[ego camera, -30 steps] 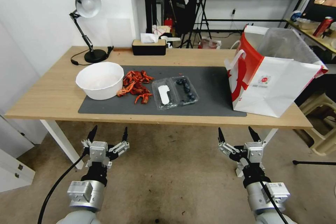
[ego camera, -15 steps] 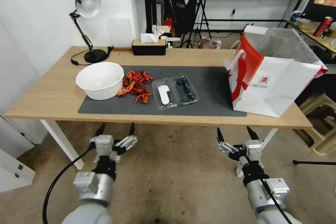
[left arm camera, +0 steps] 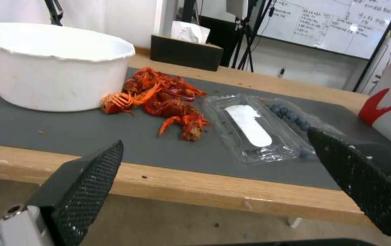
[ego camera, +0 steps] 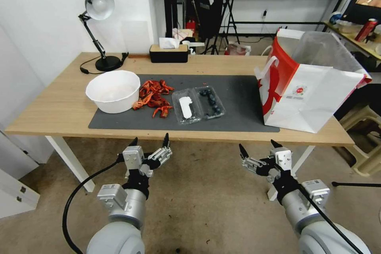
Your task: Close the takeout container lid, then place the container into the takeout bag.
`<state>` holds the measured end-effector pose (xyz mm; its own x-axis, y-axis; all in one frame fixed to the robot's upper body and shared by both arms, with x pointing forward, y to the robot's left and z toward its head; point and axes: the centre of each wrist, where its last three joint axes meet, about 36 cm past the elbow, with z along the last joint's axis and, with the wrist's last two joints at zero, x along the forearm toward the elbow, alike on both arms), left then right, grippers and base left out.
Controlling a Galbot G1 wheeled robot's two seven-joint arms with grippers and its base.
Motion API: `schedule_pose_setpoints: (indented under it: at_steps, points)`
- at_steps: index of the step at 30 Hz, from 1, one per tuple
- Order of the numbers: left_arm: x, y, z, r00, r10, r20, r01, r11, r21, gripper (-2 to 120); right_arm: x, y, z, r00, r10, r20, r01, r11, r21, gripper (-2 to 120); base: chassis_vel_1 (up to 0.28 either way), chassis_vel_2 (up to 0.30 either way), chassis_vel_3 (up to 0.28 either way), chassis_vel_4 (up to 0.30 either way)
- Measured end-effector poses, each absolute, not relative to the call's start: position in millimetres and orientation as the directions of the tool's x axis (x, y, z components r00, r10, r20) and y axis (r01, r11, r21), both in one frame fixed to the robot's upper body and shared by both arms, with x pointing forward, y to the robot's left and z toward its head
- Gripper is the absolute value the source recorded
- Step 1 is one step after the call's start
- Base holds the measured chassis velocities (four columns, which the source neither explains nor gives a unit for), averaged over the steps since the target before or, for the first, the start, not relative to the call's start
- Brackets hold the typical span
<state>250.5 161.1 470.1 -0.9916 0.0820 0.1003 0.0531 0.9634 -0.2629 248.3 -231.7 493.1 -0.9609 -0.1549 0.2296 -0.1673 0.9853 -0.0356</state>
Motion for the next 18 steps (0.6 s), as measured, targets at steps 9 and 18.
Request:
schedule_pose_setpoints:
  at_steps: [9, 18]
  points:
    - [260.0, 162.7, 456.3, -0.990, 0.092, 0.102, 0.067, 0.970, -0.232, 100, 254.2, -233.8, 485.8, -0.971, -0.155, 0.183, -0.162, 0.987, -0.022, 100, 0.000, 0.000, 0.000, 0.000]
    - [265.4, 165.1, 451.6, -0.989, 0.103, 0.107, 0.077, 0.972, -0.222, 100, 269.6, -235.1, 477.4, -0.980, -0.170, 0.103, -0.169, 0.985, 0.025, 100, 0.000, 0.000, 0.000, 0.000]
